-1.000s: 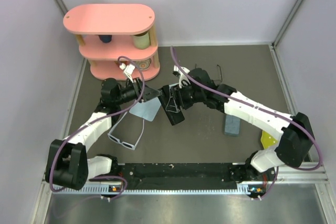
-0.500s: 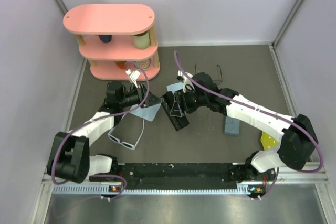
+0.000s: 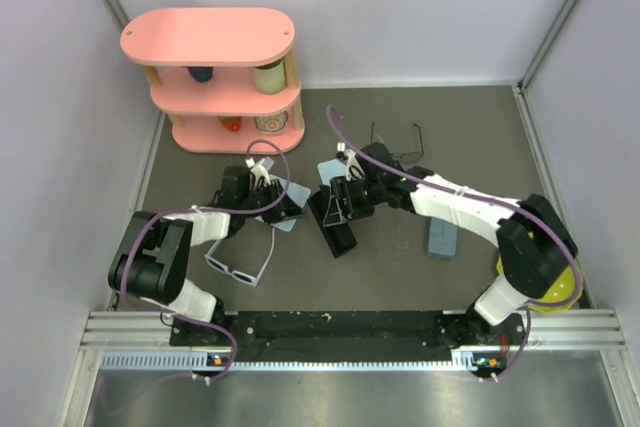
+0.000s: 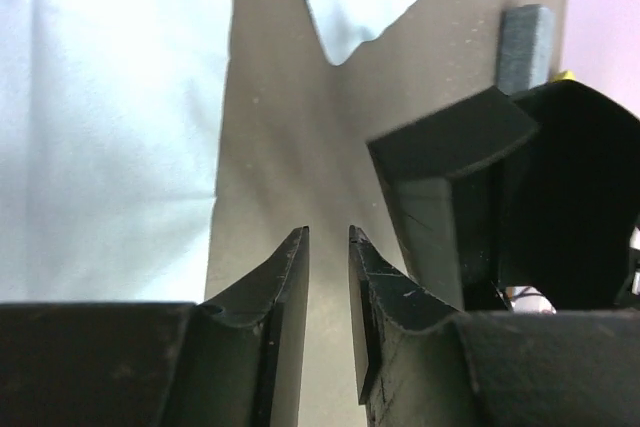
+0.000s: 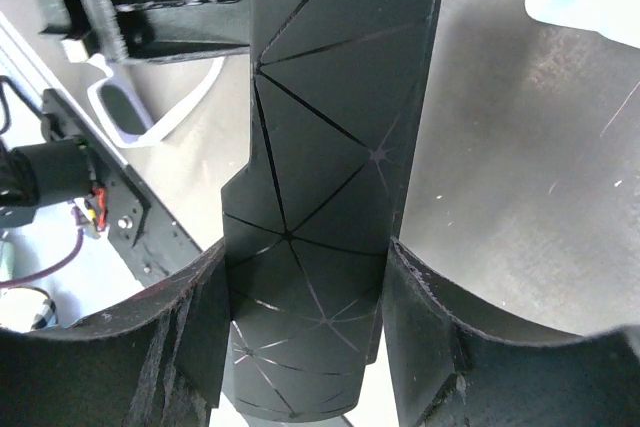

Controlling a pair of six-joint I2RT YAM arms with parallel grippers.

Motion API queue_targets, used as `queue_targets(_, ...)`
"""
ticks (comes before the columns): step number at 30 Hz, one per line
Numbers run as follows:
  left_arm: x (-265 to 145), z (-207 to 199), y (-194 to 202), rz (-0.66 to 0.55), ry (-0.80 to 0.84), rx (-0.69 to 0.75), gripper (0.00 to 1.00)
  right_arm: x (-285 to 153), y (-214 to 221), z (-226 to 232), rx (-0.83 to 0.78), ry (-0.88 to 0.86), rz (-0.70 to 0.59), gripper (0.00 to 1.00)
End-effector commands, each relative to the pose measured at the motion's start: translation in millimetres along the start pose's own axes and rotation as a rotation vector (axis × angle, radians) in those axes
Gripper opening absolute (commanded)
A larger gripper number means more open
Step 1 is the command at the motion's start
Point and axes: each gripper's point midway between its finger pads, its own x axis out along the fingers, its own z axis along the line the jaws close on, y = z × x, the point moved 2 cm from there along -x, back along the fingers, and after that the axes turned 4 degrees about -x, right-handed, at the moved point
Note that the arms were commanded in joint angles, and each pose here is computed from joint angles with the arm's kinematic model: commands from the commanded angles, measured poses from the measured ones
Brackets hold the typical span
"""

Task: Organize the sunglasses
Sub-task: Open the sunglasses case and the sunglasses case.

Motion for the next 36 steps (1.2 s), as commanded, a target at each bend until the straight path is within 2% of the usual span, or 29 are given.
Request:
queue_targets(1, 7, 12, -6, -0.008, -0.101, 0.045, 0.27, 21, -4, -10, 0.024, 0.004, -0.001, 0.0)
queue_targets(6, 3, -5, -15, -0.039, -0.078, 0.074, 0.33, 34, -1, -22, 0.042, 0.039, 0.024, 0.0)
queue_targets(10, 0, -17, -17, -0.051, -0.039, 0.097, 0.43, 43, 4, -24, 0.052, 0.024, 0.049, 0.0)
queue_targets(18, 24, -23, -3, 0.035, -0.027, 0.093, 0.41, 55, 7, -17, 0.083, -0.056, 0.07, 0.0)
queue_targets(26, 36, 5, 8, 0.117, -0.281, 0.043, 0.4, 58, 8, -24, 0.107, -0.053, 0.064, 0.0)
queue_targets(30, 36, 13, 13, 0.136, -0.358, 0.033, 0.41, 59, 8, -27, 0.117, -0.043, 0.062, 0.0)
queue_targets(33, 34, 15, 14, 0.134, -0.388, 0.027, 0.45, 60, 9, -30, 0.121, -0.036, 0.062, 0.0)
queue_targets(36, 30, 13, 11, 0.126, -0.407, 0.045, 0.58, 60, 9, -31, 0.124, -0.035, 0.059, 0.0)
